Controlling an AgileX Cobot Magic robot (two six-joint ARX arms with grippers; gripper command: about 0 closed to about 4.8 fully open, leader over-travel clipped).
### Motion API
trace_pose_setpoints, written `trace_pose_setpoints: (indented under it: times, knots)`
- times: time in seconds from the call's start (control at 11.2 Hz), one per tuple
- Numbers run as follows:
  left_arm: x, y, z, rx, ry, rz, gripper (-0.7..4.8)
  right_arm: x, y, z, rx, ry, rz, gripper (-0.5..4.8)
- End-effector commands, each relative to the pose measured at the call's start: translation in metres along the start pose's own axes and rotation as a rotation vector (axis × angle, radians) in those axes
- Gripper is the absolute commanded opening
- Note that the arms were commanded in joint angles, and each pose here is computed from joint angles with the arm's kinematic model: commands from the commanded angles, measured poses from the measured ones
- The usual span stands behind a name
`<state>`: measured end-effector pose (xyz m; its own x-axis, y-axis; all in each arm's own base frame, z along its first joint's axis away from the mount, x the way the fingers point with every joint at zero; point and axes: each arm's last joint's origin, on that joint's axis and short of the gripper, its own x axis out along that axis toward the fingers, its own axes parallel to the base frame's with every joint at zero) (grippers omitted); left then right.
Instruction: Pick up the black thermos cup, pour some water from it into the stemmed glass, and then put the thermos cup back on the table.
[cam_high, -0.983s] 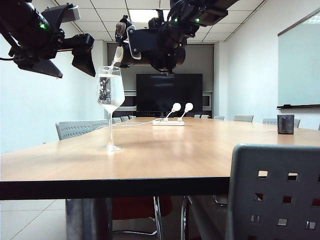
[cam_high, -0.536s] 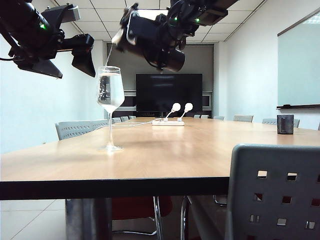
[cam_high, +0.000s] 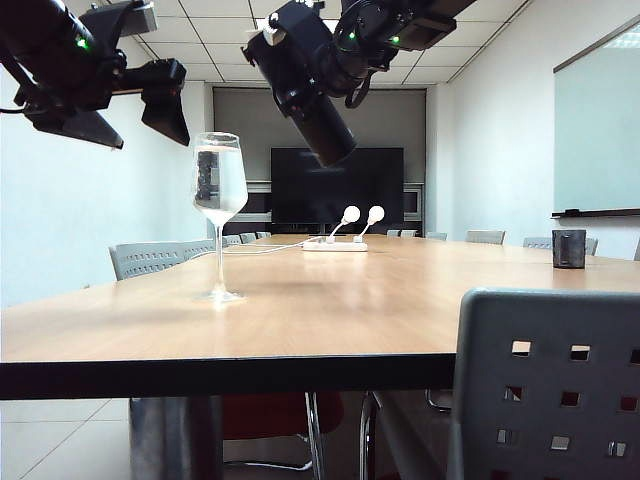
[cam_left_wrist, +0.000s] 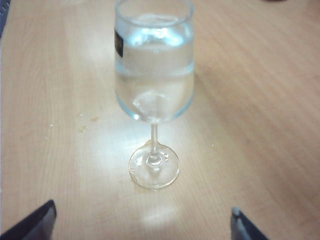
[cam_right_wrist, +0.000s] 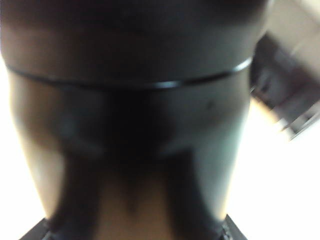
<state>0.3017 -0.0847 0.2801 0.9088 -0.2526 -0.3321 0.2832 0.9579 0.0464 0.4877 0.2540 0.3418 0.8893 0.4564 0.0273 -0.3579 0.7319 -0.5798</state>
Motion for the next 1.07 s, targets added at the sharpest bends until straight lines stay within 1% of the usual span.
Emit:
trace_pose_setpoints:
  times: [0.09, 0.18, 0.36, 0.63, 0.8, 0.89, 1.07]
  knots:
    - [-0.013, 0.001, 0.009, 0.003, -0.032, 0.004, 4.79, -0.012, -0.015, 0.025, 0.212, -0.041, -0.021, 2.73]
    - [-0.022, 0.001, 0.015, 0.004, -0.052, 0.007, 4.79, -0.019, -0.020, 0.031, 0.254, -0.004, 0.000, 2.73]
    - [-0.043, 0.002, 0.026, 0.003, -0.097, 0.010, 4.79, -0.038, -0.034, 0.051, 0.287, 0.027, 0.018, 2.73]
    - [-0.075, 0.002, 0.039, 0.000, -0.161, 0.012, 4.79, -0.067, -0.054, 0.082, 0.360, 0.021, 0.029, 2.72]
    - [-0.094, 0.003, 0.045, -0.005, -0.197, 0.013, 4.79, -0.084, -0.064, 0.097, 0.398, 0.023, 0.032, 2.69]
    - [-0.107, 0.003, 0.047, -0.005, -0.211, 0.011, 4.79, -0.092, -0.068, 0.102, 0.428, 0.030, 0.060, 2.63]
    - [-0.119, 0.003, 0.046, -0.005, -0.201, 0.010, 4.79, -0.099, -0.069, 0.105, 0.438, 0.056, 0.093, 2.21]
